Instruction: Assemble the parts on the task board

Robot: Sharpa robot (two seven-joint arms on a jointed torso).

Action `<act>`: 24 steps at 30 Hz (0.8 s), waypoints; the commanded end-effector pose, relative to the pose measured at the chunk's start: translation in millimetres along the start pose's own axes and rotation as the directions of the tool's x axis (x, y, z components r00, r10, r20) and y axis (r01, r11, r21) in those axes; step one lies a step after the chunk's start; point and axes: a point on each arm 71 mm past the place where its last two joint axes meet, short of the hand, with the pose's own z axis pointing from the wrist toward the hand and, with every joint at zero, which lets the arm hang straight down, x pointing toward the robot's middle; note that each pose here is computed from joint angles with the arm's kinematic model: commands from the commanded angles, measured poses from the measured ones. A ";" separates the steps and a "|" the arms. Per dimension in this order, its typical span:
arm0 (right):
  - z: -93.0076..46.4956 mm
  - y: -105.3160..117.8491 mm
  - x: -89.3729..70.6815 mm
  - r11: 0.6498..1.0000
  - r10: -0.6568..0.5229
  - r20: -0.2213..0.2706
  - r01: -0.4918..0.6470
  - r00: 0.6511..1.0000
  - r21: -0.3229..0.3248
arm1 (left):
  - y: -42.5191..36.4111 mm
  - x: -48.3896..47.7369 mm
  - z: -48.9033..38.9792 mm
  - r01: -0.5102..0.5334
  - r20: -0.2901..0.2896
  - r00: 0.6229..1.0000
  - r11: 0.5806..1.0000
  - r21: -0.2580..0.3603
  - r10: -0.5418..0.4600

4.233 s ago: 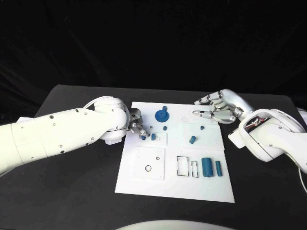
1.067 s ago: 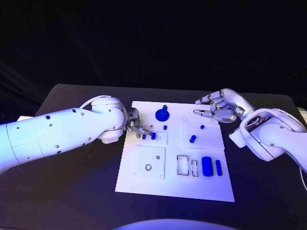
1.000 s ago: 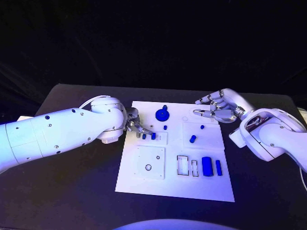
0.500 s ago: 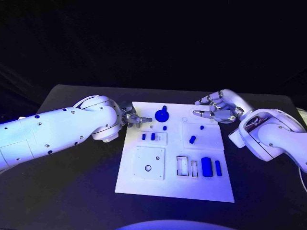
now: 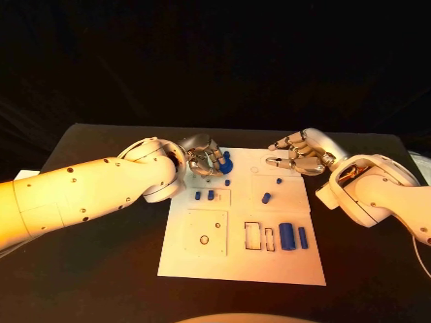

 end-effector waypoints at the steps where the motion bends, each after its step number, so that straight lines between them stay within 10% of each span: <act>1: 0.1 0.6 1.6 1.000 -0.002 -0.011 0.002 1.000 -0.006 | -15.4 3.3 4.4 -0.239 0.068 0.971 0.953 0.185 0.231; 24: 1.0 2.9 3.7 1.000 0.001 -0.015 -0.001 1.000 -0.012 | -21.8 28.5 25.1 -0.445 -0.077 0.885 0.883 0.148 0.459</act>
